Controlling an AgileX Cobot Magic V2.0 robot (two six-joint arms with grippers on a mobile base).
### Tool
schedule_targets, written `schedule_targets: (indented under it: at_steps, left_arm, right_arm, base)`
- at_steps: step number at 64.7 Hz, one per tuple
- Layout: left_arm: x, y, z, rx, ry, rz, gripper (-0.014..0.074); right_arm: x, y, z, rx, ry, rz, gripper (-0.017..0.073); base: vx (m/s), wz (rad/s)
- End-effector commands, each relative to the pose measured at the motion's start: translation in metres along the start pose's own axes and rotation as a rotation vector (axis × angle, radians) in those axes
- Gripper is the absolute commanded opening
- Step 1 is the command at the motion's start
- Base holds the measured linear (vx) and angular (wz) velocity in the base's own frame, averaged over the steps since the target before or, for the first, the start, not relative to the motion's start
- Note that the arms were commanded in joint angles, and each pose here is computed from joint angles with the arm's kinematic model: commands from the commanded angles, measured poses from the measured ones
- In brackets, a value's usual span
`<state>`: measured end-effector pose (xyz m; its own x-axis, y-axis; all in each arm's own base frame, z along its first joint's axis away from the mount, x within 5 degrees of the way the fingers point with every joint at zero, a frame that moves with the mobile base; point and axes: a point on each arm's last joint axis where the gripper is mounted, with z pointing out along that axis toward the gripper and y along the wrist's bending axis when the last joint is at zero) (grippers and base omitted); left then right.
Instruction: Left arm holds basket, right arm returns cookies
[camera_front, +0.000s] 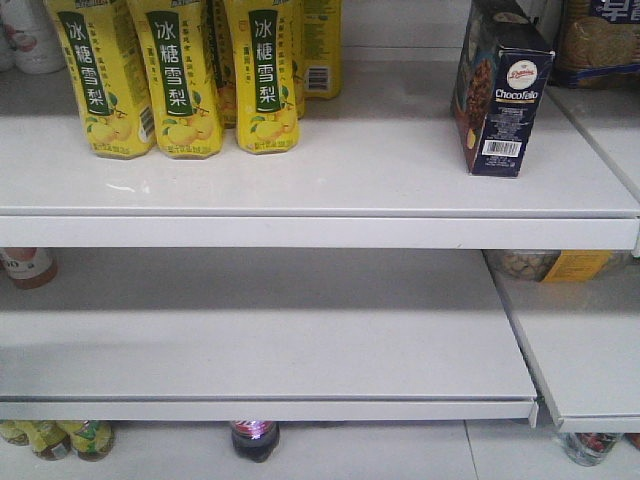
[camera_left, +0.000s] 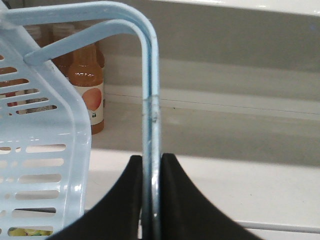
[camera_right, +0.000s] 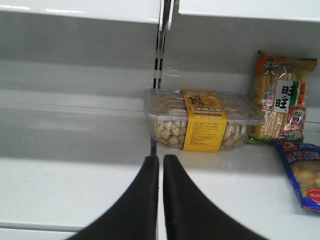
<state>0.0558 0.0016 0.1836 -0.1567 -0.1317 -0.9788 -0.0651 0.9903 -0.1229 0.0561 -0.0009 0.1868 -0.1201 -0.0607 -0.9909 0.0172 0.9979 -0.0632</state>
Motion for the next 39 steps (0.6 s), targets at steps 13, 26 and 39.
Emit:
schedule_targets:
  at_steps: [13,26,39]
  left_arm:
    - [-0.0191,-0.0013,-0.0045,0.004,-0.147,0.032,0.0004]
    - [-0.0191,-0.0013,-0.0045,0.004,-0.147,0.032,0.0004]
    - [-0.0191,-0.0013,-0.0045,0.004,-0.147,0.032,0.0004]
  right_arm:
    - [-0.0010,-0.0010,0.0002,0.018,-0.065,-0.006,-0.0010]
    - [-0.0010,-0.0010,0.0002,0.018,-0.065,-0.006,-0.0010]
    - [-0.0010,-0.0010,0.0002,0.018,-0.065,-0.006,-0.0010]
  base:
    - [0.00,0.00]
    - [0.00,0.00]
    - [0.00,0.00]
